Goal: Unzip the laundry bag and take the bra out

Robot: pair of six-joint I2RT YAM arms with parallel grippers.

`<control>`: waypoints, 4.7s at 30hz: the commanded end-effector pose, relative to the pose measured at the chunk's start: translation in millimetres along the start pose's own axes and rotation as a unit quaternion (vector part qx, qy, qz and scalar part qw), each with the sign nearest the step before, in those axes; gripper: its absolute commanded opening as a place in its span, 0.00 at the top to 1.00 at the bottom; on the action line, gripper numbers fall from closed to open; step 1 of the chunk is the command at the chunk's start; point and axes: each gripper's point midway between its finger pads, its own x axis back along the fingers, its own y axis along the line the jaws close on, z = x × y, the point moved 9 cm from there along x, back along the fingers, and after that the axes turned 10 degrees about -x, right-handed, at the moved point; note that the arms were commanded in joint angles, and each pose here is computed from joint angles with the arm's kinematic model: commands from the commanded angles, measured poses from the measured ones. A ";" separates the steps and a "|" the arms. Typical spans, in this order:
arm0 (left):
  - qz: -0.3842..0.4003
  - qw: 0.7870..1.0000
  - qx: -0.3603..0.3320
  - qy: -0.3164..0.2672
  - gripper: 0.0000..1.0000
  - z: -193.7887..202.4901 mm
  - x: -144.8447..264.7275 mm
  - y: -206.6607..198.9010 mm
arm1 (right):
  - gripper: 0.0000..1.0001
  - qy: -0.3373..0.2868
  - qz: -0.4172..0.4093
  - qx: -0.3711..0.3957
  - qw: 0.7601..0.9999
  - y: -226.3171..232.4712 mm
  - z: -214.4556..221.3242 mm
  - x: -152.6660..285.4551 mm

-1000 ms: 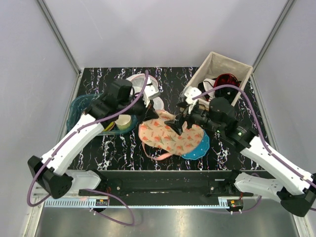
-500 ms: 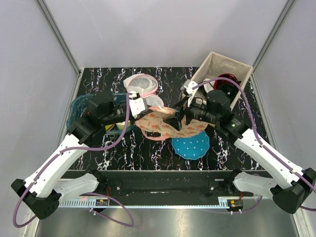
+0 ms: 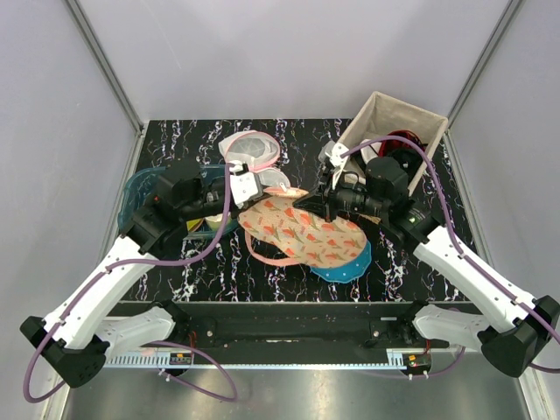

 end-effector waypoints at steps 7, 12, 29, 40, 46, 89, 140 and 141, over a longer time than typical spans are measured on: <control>-0.131 0.983 0.125 -0.017 0.11 -52.4 28.8 28.7 | 1.00 -0.013 0.200 0.104 0.974 -26.3 -5.1 20.3; -0.087 0.962 0.252 0.055 0.07 -62.6 27.6 28.9 | 1.00 -0.002 0.232 0.139 0.963 -21.8 -6.5 28.5; 0.072 0.839 0.535 0.062 0.33 -39.8 -65.1 39.7 | 1.00 0.010 0.219 0.183 0.958 -17.9 -3.5 24.0; 0.104 0.836 0.536 0.050 0.48 -40.2 -63.5 33.8 | 1.00 0.021 0.221 0.186 0.957 -21.6 0.2 20.1; 0.105 0.834 0.539 0.061 0.58 -34.1 -64.7 30.6 | 1.00 0.021 0.226 0.186 0.956 -22.6 0.6 20.3; -0.076 0.850 0.519 0.041 1.00 -22.7 2.4 36.8 | 1.00 0.019 0.231 0.118 0.966 -23.9 7.0 8.9; -0.020 0.806 0.592 -0.003 1.00 21.5 -29.1 39.5 | 0.10 0.080 0.140 0.170 0.972 -14.2 -17.5 -9.4; -0.020 0.806 0.592 -0.001 1.00 20.7 -28.9 39.5 | 0.09 0.085 0.132 0.170 0.973 -15.3 -16.1 -13.7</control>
